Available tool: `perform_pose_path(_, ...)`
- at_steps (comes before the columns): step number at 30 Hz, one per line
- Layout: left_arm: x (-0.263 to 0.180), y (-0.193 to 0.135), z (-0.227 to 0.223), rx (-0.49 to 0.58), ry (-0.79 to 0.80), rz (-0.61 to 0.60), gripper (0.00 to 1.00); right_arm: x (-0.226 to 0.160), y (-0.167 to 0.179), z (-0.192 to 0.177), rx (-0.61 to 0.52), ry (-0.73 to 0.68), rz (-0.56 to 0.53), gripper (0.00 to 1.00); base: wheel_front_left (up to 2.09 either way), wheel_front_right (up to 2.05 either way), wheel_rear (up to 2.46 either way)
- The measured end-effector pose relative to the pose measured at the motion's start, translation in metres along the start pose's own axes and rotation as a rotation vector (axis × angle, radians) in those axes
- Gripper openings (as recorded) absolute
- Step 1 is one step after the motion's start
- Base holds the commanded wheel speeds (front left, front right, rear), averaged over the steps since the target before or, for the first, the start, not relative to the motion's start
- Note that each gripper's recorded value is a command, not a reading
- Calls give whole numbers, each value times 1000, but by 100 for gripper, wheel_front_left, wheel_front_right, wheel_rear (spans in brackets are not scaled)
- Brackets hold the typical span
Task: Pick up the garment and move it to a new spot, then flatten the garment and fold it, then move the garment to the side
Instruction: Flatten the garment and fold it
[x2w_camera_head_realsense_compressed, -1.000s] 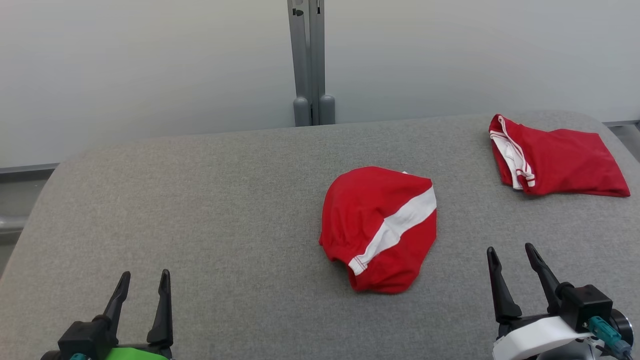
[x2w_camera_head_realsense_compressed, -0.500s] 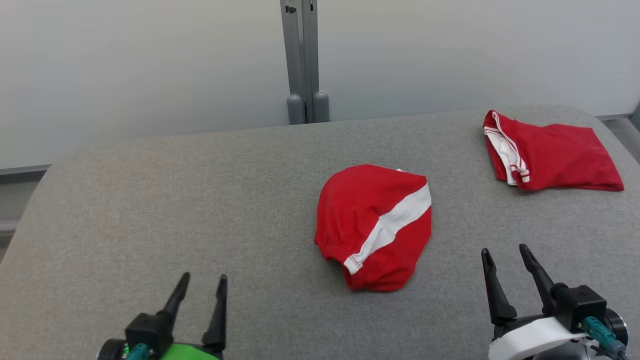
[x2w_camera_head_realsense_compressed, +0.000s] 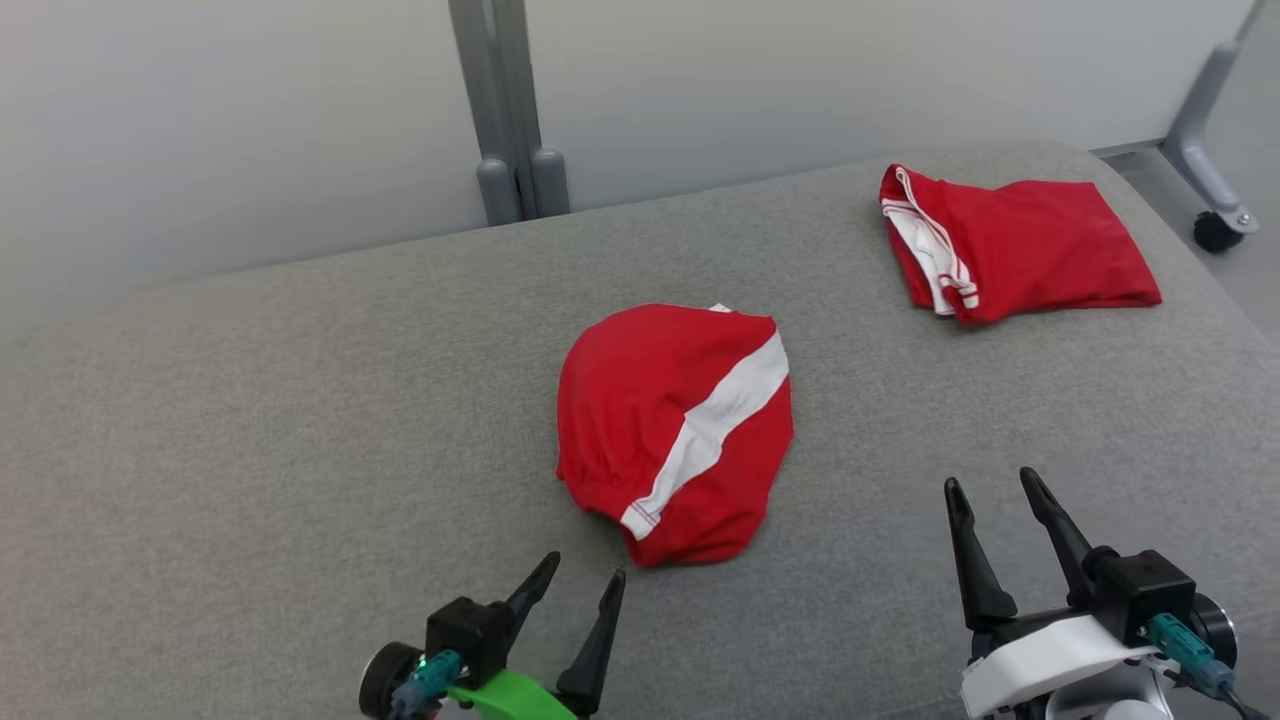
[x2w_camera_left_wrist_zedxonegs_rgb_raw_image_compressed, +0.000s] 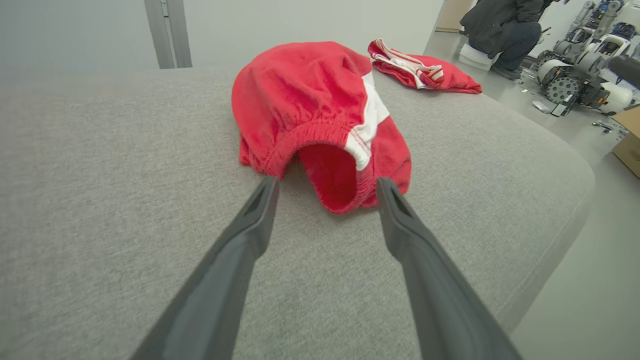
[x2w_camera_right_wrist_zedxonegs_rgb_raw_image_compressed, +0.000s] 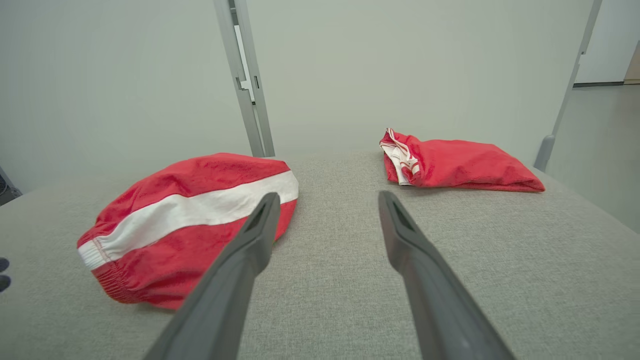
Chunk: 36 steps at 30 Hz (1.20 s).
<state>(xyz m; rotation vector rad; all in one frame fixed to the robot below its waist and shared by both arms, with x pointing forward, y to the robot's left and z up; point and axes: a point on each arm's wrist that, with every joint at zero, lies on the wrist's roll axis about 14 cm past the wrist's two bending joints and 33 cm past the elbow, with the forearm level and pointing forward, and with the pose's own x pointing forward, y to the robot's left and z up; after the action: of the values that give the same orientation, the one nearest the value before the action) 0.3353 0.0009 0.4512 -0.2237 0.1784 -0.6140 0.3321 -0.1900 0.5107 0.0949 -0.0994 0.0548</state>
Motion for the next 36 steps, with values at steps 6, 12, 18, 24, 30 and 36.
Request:
perform_pose_path(6,23,-18,-10,-33,49,-75,100,-8,-17,-3,-8,15,-59,100,0,0,0)
perform_pose_path(12,41,-30,-22,-57,102,-125,100,-13,-31,-4,-17,23,-107,100,0,0,0)
perform_pose_path(18,55,-31,-21,-90,108,-136,58,-15,-37,-8,-24,39,-126,100,0,0,0)
perform_pose_path(24,63,-15,9,-110,21,-89,0,-9,-31,-9,-20,38,-106,100,0,0,0)
perform_pose_path(30,49,17,33,-60,-52,-21,0,-4,-21,-13,-9,47,-75,100,0,0,0)
perform_pose_path(36,9,62,35,10,-62,88,0,3,-4,-15,13,45,-25,100,0,0,0)
